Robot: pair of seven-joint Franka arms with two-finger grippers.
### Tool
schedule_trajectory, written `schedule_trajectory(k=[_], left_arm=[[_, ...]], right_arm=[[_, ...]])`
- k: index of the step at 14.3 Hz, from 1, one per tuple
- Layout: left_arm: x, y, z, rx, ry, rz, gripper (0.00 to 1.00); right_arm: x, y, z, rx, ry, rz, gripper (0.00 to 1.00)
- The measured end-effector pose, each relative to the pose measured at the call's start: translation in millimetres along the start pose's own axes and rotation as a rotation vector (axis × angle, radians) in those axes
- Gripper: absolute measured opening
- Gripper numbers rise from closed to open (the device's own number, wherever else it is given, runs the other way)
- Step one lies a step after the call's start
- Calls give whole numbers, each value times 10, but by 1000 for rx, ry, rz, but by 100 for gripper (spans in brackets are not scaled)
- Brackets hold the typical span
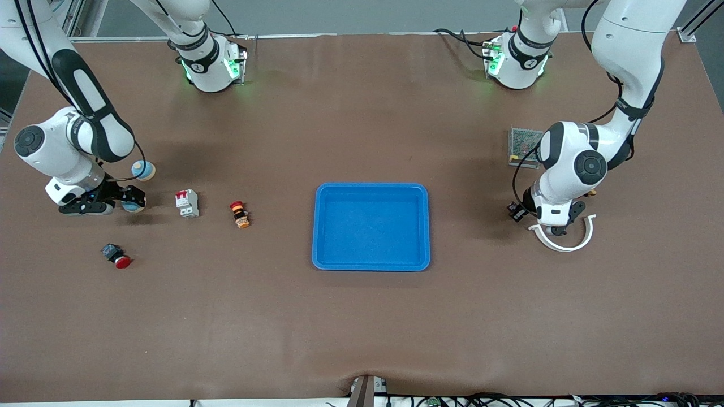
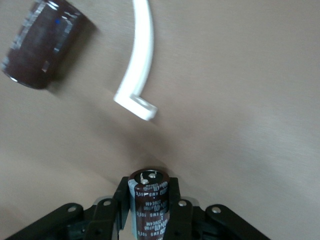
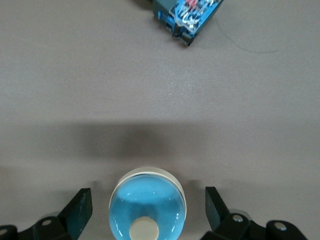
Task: Place electrolytic capacitor and blue bell in tray
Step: 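Carry the capacitor into the blue tray with the left gripper and release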
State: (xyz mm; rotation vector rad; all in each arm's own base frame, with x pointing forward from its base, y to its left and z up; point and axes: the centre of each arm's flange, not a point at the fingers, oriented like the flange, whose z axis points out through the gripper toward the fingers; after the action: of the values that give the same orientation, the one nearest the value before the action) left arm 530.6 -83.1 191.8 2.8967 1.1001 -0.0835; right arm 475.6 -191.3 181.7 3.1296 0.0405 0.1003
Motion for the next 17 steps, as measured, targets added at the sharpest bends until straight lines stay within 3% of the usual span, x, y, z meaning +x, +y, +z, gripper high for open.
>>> schedule_trajectory(k=[6, 11, 12, 15, 17], left_arm=[[-570, 717, -268, -80, 0, -96, 34], [-1341, 1404, -468, -137, -4, -206, 34], [-1480, 1528, -478, -146, -10, -231, 34], [-1802, 1832, -366, -152, -40, -301, 34], [-1882, 1950, -262, -149, -55, -326, 34]], right_arm=[[-24, -10, 83, 5, -10, 0, 100], [-30, -12, 97, 6, -13, 0, 98], [-30, -14, 97, 7, -14, -7, 96], [-32, 6, 87, 6, -12, -54, 67], [-46, 35, 90, 6, -12, -68, 67]])
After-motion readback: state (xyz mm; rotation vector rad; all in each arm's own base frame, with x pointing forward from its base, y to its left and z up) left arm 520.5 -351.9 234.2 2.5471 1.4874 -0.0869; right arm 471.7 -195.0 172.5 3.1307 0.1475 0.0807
